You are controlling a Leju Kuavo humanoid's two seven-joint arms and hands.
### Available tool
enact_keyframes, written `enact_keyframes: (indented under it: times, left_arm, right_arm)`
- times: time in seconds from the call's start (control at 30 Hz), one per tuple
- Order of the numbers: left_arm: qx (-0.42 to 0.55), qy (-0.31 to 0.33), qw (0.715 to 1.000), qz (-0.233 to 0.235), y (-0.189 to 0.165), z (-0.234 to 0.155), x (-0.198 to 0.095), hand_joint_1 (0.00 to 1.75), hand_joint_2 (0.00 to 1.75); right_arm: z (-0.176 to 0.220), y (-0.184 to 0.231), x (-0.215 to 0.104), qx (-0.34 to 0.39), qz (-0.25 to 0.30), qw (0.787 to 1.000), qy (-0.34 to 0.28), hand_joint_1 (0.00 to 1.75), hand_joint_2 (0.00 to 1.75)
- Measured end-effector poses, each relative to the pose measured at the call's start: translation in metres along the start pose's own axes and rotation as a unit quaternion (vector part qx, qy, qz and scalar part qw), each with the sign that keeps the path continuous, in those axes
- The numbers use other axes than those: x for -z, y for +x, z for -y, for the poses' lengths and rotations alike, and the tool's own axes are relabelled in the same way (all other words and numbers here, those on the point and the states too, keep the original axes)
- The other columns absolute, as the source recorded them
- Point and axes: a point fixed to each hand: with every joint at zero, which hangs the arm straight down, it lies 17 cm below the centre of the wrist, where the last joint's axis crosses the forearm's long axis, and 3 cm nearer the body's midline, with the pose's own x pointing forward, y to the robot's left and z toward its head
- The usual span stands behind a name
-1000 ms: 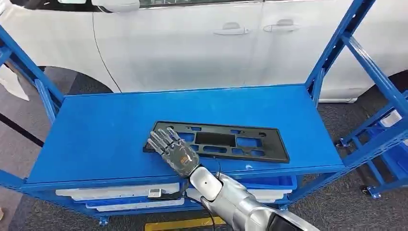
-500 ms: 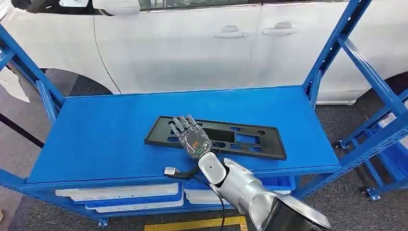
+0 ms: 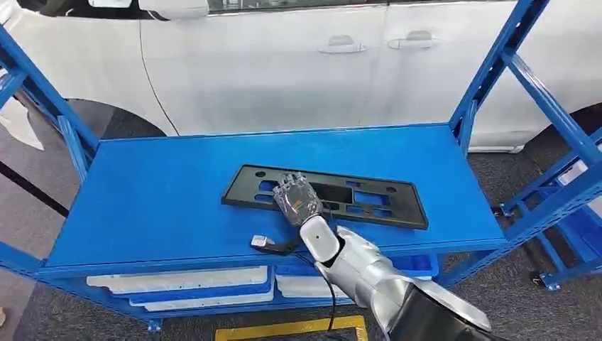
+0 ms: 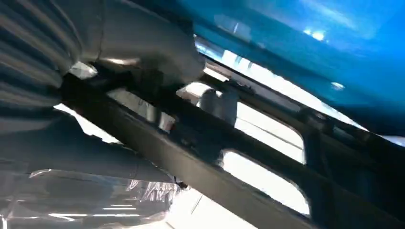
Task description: Take the parts from the cabinet and place them on the table.
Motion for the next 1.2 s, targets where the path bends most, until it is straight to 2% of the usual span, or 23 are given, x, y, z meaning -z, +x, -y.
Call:
enact_keyframes:
  times: [1.2]
  left_arm:
    - [-0.004,-0.004,1.000,0.007,0.0040,0.0043,0.0007,0.00,0.00]
  right_arm:
    - [0.0007,-0.0016,0.0038,0.017,-0.004,1.000,0.013,1.75,1.75]
